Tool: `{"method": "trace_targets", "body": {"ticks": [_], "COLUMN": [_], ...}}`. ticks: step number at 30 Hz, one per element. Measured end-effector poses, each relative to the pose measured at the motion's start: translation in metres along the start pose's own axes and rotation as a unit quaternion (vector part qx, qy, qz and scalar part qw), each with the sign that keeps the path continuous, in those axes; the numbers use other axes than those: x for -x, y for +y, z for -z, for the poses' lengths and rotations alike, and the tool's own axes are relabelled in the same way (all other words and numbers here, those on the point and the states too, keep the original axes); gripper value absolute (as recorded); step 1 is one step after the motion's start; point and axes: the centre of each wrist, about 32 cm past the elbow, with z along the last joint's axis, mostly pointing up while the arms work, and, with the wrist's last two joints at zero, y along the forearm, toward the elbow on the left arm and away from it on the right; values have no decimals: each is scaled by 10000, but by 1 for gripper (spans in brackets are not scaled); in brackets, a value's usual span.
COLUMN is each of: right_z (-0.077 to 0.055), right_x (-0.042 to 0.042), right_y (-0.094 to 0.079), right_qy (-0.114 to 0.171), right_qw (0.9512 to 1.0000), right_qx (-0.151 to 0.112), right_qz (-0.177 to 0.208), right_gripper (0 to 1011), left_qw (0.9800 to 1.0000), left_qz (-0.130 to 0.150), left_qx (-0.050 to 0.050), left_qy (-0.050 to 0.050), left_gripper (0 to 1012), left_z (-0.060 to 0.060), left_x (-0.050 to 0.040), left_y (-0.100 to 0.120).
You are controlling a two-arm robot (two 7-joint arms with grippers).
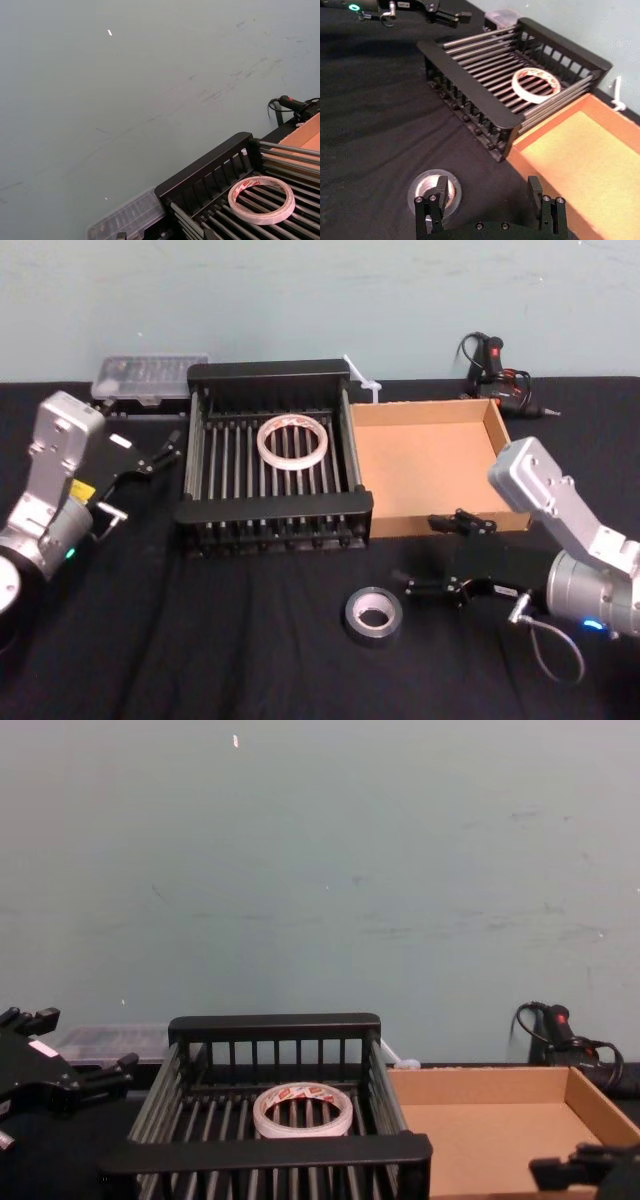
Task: Pick up the white tape and place it into the black box , Pick up the silver tape and place it into the brown box.
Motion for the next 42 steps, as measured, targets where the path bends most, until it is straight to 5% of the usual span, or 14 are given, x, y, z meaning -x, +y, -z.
{"method": "trace_targets", "body": {"ticks": [19,42], "right_z": [16,92], "right_x": [-11,-40], "right_y": [241,446], "right_qy": [341,482], "right_qw": [9980,9959], "right_qx": [303,539], "right_qz": [-448,-545], "right_gripper": [1002,1002], "left_qw": [10000,10000], "left_qz": [0,0], "left_qx": [0,0], "left_qy": [0,0], "left_gripper": [1001,1001], "left_z": [0,0], "left_x": [0,0], "left_y": [0,0]}}
